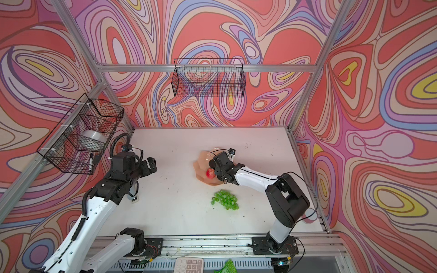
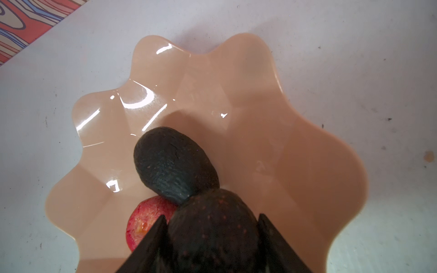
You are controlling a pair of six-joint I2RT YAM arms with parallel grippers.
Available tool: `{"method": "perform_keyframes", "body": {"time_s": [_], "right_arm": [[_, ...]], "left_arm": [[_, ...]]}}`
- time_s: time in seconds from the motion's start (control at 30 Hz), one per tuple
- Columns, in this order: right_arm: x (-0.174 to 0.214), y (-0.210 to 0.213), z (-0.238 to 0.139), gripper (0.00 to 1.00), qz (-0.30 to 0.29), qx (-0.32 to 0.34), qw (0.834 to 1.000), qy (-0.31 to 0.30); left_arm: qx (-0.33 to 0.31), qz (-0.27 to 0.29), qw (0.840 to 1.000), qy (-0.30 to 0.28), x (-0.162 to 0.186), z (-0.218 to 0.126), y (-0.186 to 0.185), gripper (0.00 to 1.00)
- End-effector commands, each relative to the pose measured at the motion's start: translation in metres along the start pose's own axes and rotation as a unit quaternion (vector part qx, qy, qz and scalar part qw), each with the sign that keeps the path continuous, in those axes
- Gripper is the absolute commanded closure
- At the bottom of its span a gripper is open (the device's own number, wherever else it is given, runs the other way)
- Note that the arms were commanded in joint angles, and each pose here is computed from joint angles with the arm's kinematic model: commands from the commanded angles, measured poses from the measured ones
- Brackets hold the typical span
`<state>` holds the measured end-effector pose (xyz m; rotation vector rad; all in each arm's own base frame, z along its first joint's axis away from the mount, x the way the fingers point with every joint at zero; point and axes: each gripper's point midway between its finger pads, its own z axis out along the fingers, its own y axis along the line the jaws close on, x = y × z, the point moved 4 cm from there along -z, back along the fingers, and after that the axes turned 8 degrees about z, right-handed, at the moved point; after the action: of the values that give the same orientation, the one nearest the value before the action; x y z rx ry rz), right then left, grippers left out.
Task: Place and organize the fake fruits in the fruit bowl
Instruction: 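Carry the held avocado with the right gripper over the peach bowl, then open the right gripper to drop the avocado into the bowl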
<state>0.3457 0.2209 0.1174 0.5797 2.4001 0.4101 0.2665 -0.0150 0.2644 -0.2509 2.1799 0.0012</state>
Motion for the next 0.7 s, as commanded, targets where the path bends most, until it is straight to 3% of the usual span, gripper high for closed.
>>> {"method": "perform_keyframes", "body": {"time_s": [0.0,0.2,0.4,0.67], "right_arm": [[0.005,-0.005,0.011,0.49,0.021,0.007,1.0,0.002],[0.01,-0.008,0.016,0.44,0.033,0.013,0.999,0.011],[0.012,-0.009,0.018,0.31,0.039,0.011,0.999,0.014],[-0.007,0.001,-0.002,0.22,0.024,-0.002,0.999,-0.02]], "left_arm": [[0.001,-0.005,1.0,0.005,0.004,0.0,0.001,0.0],[0.002,-0.006,1.0,0.002,0.003,-0.001,0.001,0.0],[0.003,-0.007,1.0,0.001,0.003,-0.002,0.001,0.0],[0.002,-0.006,1.0,-0.001,0.002,-0.003,0.002,0.0]]}}
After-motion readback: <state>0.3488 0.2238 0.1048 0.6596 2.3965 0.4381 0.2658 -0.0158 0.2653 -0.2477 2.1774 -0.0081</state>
